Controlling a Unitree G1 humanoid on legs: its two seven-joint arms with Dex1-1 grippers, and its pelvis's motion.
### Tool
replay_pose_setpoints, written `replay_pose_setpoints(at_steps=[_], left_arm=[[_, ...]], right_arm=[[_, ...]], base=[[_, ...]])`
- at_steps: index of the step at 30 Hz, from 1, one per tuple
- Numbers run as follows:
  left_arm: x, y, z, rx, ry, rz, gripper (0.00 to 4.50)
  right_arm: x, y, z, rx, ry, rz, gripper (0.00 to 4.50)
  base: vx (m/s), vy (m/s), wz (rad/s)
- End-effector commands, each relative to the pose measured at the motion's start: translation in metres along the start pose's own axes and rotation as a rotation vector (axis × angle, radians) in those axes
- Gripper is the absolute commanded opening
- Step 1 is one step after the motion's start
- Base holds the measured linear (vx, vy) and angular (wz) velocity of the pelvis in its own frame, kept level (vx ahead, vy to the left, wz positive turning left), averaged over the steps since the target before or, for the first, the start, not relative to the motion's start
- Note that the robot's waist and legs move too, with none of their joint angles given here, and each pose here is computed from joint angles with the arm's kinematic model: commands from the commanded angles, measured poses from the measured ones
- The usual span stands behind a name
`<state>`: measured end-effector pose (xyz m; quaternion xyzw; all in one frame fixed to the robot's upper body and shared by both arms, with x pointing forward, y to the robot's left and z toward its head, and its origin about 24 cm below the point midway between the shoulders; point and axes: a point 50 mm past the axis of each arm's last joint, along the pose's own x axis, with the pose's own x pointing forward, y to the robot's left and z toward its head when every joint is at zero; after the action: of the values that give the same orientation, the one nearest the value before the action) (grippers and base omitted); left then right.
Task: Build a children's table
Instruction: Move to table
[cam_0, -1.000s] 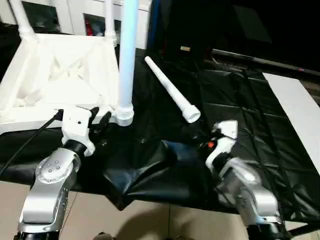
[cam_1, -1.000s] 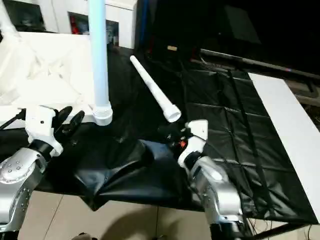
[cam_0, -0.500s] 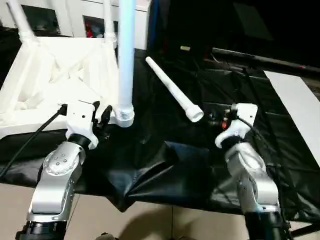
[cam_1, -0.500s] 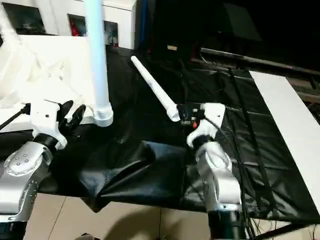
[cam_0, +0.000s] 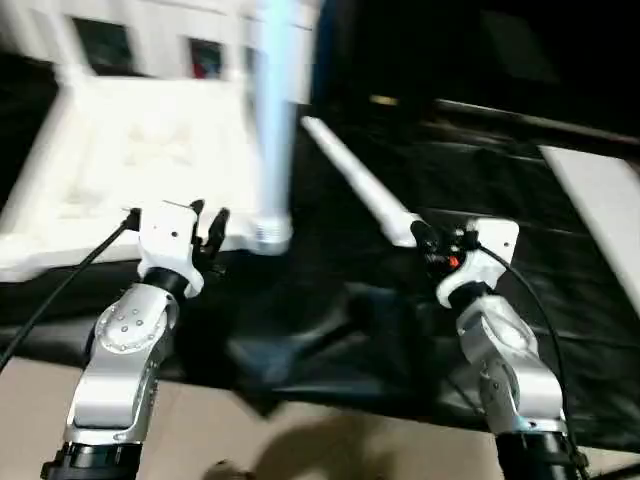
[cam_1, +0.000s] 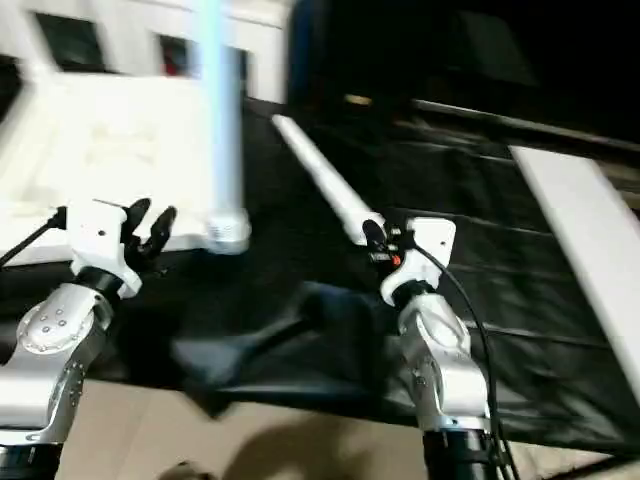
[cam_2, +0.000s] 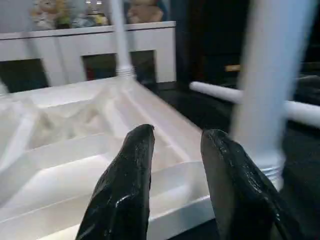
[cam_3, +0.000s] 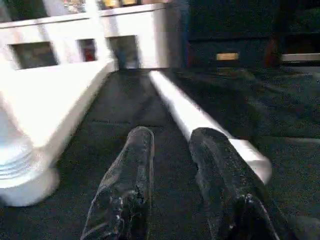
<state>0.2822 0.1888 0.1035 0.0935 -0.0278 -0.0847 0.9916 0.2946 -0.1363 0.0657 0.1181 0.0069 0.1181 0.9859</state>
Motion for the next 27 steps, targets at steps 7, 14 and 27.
replay_pose_setpoints(at_steps=[7,14,27], left_arm=[[0.007,-0.001,0.004,0.068,-0.02,0.014,1.78],[0.011,0.0,0.006,0.045,-0.042,0.028,1.78],[0.019,0.006,0.003,0.062,0.008,0.048,1.78]], right_arm=[[-0.001,-0.004,0.006,-0.027,-0.036,-0.014,1.3],[0.0,-0.007,0.008,-0.032,-0.045,-0.033,1.3],[0.003,0.003,-0.003,-0.025,0.001,-0.01,1.3]], base=[[-0.068,0.171,0.01],[-0.111,0.085,0.02],[-0.103,-0.053,-0.17]])
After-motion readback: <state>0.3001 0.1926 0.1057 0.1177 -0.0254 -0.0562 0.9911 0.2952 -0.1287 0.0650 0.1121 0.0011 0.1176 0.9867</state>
